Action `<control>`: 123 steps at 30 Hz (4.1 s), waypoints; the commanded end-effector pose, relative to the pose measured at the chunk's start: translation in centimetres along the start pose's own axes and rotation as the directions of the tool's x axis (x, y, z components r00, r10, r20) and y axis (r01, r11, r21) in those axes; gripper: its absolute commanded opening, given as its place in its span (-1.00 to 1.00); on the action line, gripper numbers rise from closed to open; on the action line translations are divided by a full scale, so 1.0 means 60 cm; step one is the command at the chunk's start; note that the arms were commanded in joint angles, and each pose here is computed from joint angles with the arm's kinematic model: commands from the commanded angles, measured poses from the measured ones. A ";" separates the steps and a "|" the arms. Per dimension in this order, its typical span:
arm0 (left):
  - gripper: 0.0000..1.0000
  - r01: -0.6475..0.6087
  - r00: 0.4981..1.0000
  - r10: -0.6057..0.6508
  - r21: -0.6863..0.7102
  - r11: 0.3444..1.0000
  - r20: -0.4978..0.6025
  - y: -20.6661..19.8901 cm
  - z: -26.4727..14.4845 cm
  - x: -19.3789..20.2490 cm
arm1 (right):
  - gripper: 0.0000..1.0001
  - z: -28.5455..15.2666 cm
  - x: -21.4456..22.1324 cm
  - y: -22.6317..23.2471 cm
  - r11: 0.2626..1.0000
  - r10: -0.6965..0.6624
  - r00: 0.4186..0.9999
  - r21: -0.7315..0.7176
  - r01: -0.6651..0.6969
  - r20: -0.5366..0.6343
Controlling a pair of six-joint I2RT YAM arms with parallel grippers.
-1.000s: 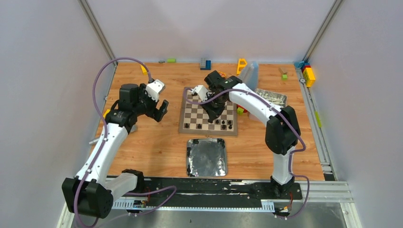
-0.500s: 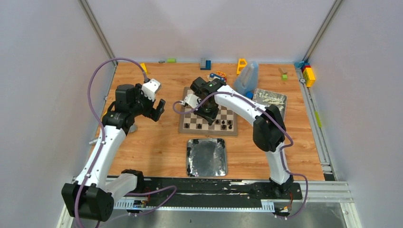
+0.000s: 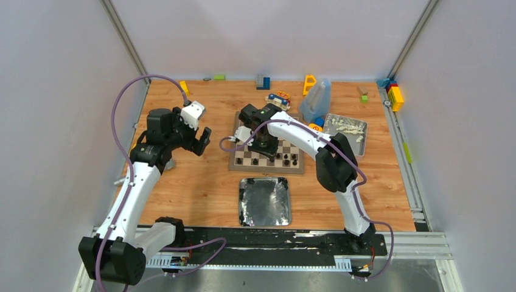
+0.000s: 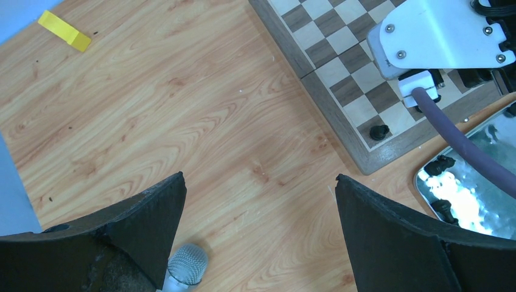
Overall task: Set up the chess pieces on the board
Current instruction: Place the chess piece on the chessboard, then move the chess piece to the storage box.
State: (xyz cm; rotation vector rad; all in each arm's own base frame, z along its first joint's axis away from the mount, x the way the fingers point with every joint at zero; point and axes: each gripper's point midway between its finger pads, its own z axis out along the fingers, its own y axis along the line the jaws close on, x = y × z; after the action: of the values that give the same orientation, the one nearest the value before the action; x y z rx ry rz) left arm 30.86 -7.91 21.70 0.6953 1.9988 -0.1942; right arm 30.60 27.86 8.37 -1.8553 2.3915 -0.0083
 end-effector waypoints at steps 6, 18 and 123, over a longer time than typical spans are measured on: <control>1.00 -0.003 0.999 0.004 -0.010 1.000 0.047 0.003 -0.007 -0.015 | -0.86 0.003 -0.013 -0.012 0.999 -0.026 1.000 0.029 0.026 -0.012; 1.00 -0.006 0.998 0.007 -0.012 1.000 0.055 0.003 -0.010 -0.017 | -0.84 0.010 -0.015 -0.006 0.999 -0.031 0.999 0.012 0.031 -0.020; 1.00 -0.099 0.995 0.099 0.009 0.995 -0.005 -0.011 0.001 0.057 | -0.23 0.066 0.094 0.139 0.981 0.178 0.956 -0.120 -0.153 0.234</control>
State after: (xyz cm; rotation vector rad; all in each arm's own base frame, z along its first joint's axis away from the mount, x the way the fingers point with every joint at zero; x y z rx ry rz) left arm 29.04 -6.99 17.66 0.7929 2.0161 -0.1477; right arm 21.86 24.61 3.95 -1.5847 2.3817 0.3225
